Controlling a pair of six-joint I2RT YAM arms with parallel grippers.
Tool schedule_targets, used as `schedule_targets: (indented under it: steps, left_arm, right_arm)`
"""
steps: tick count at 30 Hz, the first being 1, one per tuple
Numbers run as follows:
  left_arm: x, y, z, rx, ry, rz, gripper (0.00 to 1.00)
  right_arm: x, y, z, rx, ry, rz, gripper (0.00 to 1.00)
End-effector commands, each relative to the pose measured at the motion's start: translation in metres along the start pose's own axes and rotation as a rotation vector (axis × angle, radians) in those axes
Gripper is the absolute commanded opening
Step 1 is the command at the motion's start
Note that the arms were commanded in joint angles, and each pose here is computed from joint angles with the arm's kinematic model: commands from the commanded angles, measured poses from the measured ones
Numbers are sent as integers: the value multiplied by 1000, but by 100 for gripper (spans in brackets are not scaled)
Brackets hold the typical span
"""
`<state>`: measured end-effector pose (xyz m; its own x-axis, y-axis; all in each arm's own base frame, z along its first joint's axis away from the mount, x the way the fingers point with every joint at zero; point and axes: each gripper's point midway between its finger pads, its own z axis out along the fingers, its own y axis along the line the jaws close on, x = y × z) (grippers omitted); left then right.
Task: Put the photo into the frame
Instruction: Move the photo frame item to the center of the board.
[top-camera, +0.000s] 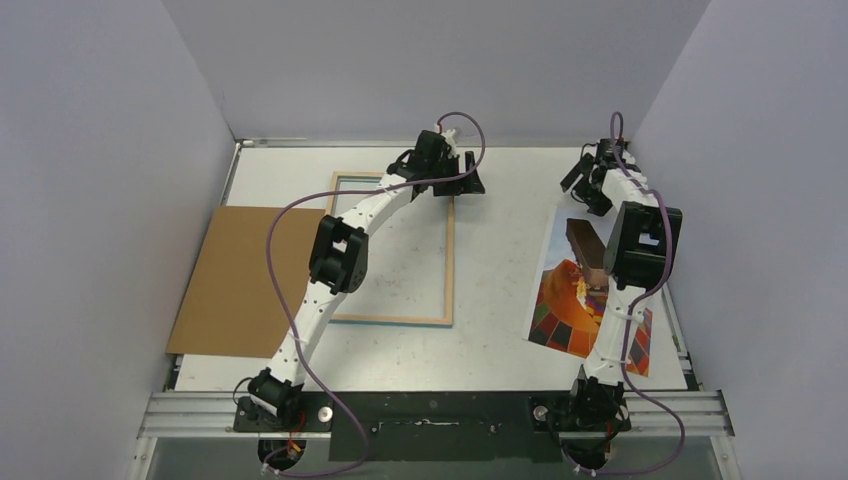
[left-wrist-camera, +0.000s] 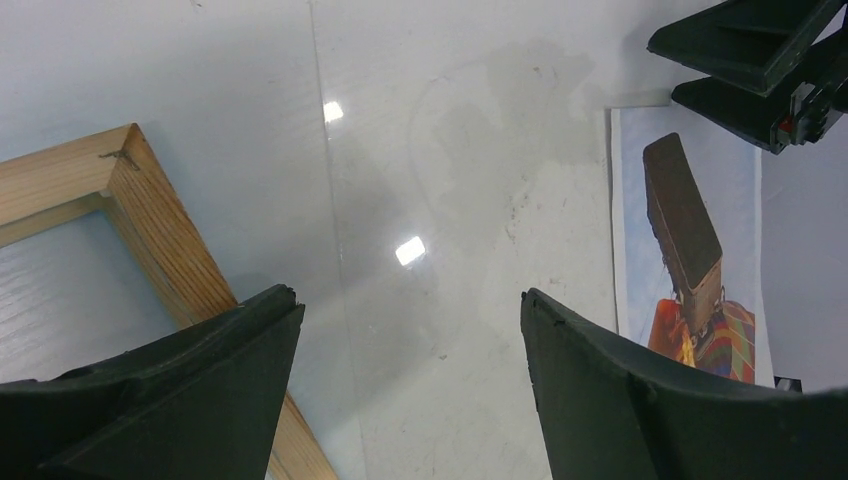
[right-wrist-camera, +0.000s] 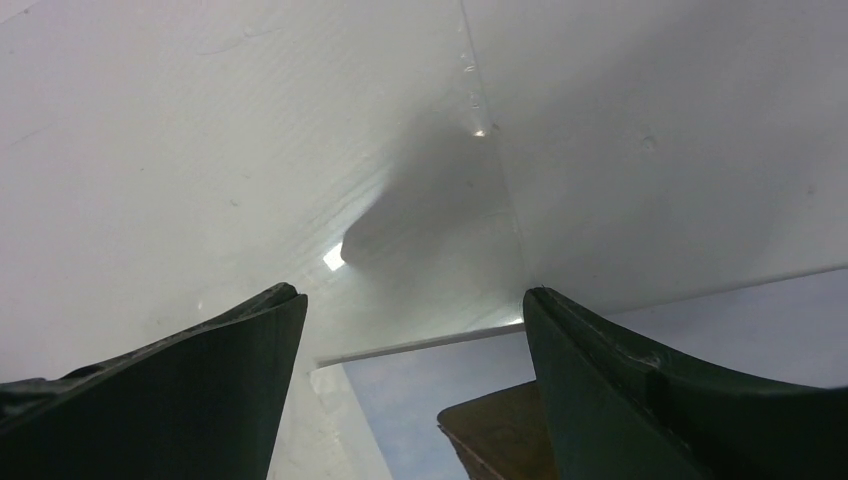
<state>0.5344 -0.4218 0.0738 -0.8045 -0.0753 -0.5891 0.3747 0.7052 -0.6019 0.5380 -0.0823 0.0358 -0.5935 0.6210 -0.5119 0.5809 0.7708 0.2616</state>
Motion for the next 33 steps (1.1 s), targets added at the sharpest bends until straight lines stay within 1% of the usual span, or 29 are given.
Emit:
schedule_targets:
  steps: [1, 4, 8, 10, 13, 17, 20, 24, 26, 29, 33]
  left_arm:
    - [-6, -6, 9, 13, -38, 4, 79]
    - [4, 13, 8, -106, -16, -7, 79]
    - [24, 33, 5, -208, 45, -48, 78]
    - [36, 38, 4, -231, 84, -71, 76]
    - [57, 41, 1, -262, 154, -104, 75]
    - [83, 37, -1, -238, 257, -163, 70]
    - [95, 28, -3, -189, 311, -177, 66]
    - [106, 9, -8, -114, 365, -152, 61]
    - [112, -3, -11, -85, 387, -115, 61]
    - [124, -14, -18, -96, 418, -47, 60]
    - [145, -18, -27, -125, 471, -34, 59]
  right_arm:
    - [-15, -22, 0, 82, -38, -9, 82]
    - [-15, -32, 2, 110, -32, -4, 82]
    - [-5, -37, 7, 109, -1, -7, 82]
    - [2, -33, 10, 74, 30, -13, 82]
    - [18, -19, 15, -27, 108, -22, 82]
    - [47, 2, 21, -190, 244, -21, 82]
    - [62, 7, 22, -241, 295, -12, 82]
    - [67, 9, 14, -269, 292, -5, 82]
    - [71, 9, 9, -270, 296, -8, 82]
    - [77, 6, 2, -259, 300, -14, 82]
    - [83, -4, -6, -226, 296, -20, 81]
